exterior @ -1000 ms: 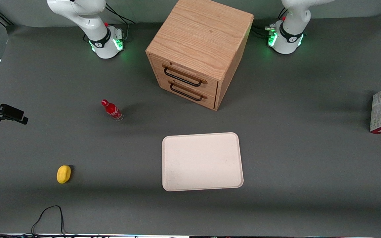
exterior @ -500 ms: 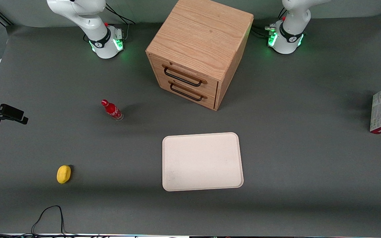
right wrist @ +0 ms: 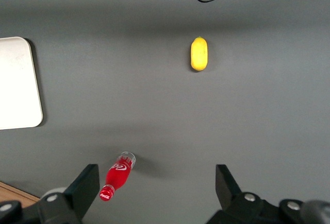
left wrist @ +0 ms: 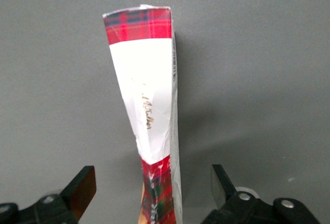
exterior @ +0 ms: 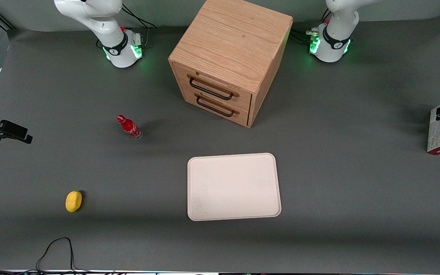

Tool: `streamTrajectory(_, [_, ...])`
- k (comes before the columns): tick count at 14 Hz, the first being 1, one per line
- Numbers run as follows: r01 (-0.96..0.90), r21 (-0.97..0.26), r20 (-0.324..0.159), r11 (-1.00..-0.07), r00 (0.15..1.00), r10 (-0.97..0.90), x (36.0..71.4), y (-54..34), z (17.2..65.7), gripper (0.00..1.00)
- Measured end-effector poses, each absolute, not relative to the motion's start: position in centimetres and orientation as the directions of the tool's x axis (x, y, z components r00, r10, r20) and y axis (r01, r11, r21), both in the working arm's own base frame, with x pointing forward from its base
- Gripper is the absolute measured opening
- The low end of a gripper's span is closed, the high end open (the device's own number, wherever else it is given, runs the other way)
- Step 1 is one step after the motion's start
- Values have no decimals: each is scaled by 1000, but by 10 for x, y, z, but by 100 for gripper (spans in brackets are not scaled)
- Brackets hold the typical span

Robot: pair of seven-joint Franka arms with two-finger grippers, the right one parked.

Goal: Place red cookie box on tray
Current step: 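Close the left gripper on the cookie box and lift it, then carry the held cookie box over the white tray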

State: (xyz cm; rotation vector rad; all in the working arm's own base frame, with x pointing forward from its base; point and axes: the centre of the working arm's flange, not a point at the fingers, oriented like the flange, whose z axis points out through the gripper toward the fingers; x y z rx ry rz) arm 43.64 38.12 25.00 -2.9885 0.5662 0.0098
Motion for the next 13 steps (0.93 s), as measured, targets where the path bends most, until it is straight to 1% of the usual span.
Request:
streamTrajectory(2, [-358, -87, -24, -930, 934, -357, 435, 381, 244, 97])
streamTrajectory(4, [-354, -81, -21, -932, 935, -354, 435, 381, 241, 77])
streamTrajectory(9, [-358, -80, -18, -930, 934, -358, 438, 379, 240, 19])
streamTrajectory(10, [-360, -81, -17, -929, 933, -360, 439, 378, 241, 10])
streamTrajectory(11, [-364, -81, -16, -928, 931, -364, 442, 376, 241, 3])
streamTrajectory(13, [-373, -79, -12, -924, 928, -374, 449, 373, 245, 3])
